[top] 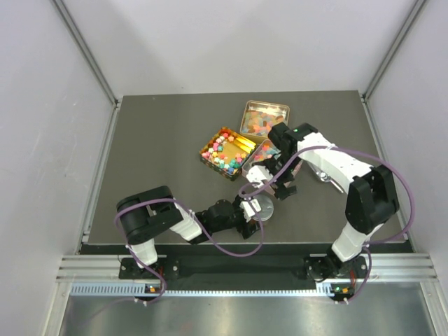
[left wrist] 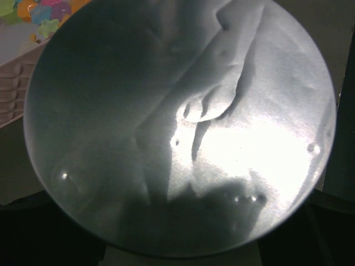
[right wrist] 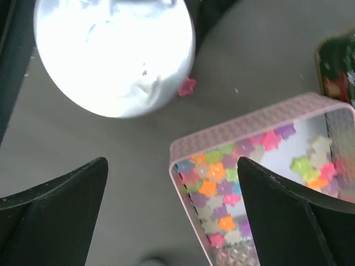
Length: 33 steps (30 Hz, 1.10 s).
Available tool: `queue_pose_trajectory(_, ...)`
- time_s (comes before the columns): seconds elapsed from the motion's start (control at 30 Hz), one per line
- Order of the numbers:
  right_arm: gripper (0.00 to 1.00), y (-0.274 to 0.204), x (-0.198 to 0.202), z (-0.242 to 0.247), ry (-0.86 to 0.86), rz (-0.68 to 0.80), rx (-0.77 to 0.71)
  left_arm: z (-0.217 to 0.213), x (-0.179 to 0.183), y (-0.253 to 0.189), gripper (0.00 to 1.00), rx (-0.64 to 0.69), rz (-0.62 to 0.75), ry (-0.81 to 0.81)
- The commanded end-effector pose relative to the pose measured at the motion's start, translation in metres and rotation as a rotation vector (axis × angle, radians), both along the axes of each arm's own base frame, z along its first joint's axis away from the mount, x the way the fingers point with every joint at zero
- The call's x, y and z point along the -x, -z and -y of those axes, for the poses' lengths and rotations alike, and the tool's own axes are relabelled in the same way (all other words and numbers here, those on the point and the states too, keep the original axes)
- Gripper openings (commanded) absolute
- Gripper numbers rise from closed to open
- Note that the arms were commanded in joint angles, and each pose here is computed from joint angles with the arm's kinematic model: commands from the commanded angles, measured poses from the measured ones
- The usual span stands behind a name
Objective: Pack the candies
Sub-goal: Screw the bottle lid onto the packing bottle.
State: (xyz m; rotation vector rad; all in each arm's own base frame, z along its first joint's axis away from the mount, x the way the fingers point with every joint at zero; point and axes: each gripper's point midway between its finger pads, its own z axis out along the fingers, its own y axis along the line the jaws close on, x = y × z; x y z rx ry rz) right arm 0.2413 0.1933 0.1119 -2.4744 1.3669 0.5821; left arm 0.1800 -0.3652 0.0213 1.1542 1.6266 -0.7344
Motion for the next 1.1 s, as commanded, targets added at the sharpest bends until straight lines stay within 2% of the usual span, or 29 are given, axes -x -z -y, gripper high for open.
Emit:
queue_pose_trajectory(0.0, 1.0, -0.011, 0.029, -0.016, -0.156, -0.06, -0.057, -0.02, -0.002, 0.032, 0.46, -0.134, 0.0, -0.024)
queue_pose_trajectory(0.37, 1.0, -0.002, 0.053, -0.03, -0.298, -0.082, -0.027, -0.02, -0.003, 0.031, 0.45, -0.129, 0.0, -0.029)
queue_pose_trajectory(0.73, 1.0, 0.006, 0.082, -0.005, -0.277, -0.105, 0.05, -0.02, -0.003, 0.028, 0.45, -0.113, -0.002, -0.036)
queue_pose_trajectory(1.07, 1.0, 0.004, 0.104, 0.019, -0.181, -0.088, 0.108, -0.017, 0.0, 0.024, 0.41, -0.089, -0.028, -0.032)
